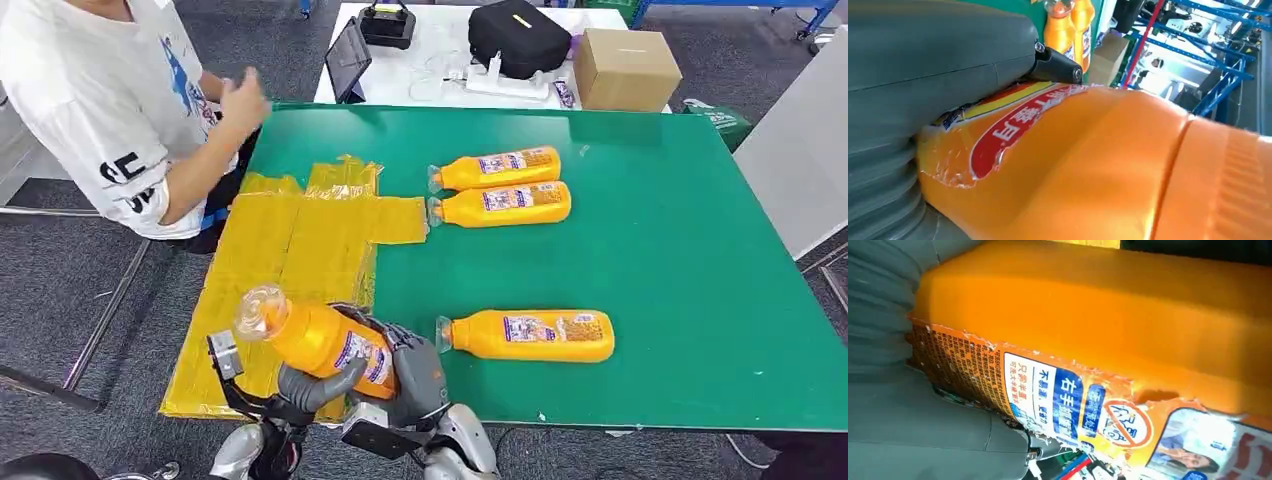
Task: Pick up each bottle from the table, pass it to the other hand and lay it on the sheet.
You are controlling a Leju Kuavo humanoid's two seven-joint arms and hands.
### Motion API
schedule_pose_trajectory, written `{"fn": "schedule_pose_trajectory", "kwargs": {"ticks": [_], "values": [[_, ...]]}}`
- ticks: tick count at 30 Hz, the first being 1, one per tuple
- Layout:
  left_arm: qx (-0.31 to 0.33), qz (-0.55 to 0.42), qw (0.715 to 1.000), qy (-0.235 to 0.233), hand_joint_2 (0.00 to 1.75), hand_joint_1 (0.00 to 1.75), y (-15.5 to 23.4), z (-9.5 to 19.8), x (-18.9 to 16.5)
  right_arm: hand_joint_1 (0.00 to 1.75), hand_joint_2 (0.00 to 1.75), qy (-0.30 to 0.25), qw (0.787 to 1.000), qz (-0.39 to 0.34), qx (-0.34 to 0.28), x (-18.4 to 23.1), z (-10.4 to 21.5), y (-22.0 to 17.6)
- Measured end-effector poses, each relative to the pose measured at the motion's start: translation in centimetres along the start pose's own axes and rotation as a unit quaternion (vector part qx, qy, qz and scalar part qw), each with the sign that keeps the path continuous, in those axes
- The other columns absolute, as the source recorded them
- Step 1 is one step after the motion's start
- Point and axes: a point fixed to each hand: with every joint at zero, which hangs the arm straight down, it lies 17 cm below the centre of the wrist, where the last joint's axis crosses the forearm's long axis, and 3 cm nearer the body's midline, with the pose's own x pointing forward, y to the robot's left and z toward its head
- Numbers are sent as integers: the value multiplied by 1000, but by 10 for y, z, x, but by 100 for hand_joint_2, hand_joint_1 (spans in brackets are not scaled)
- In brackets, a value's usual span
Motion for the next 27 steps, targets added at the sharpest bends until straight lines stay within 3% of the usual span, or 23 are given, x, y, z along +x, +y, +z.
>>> {"fn": "schedule_pose_trajectory", "kwargs": {"ticks": [6,7,8,9,13,17,23,27], "values": [[5,12,1000,-3,175,175,4,3,2,173,175,1,1000,2,5,1,-1,3],[6,12,1000,-3,175,175,4,3,2,70,175,1,1000,2,5,1,-1,3],[6,12,1000,-3,175,175,4,3,2,0,175,1,1000,2,5,1,-1,3],[6,12,1000,-3,175,175,4,3,2,0,0,2,1000,2,6,0,-1,4],[12,-8,1000,0,175,175,7,2,1,0,0,18,1000,-22,10,-4,1,6],[36,-94,995,-5,175,175,17,-3,5,0,0,38,990,-132,8,1,-1,1],[92,-205,973,-52,175,175,45,-25,41,0,0,19,976,-202,-84,15,-9,-65],[153,-310,934,-91,175,175,75,-36,76,0,0,-12,964,-215,-154,28,-11,-118]]}}
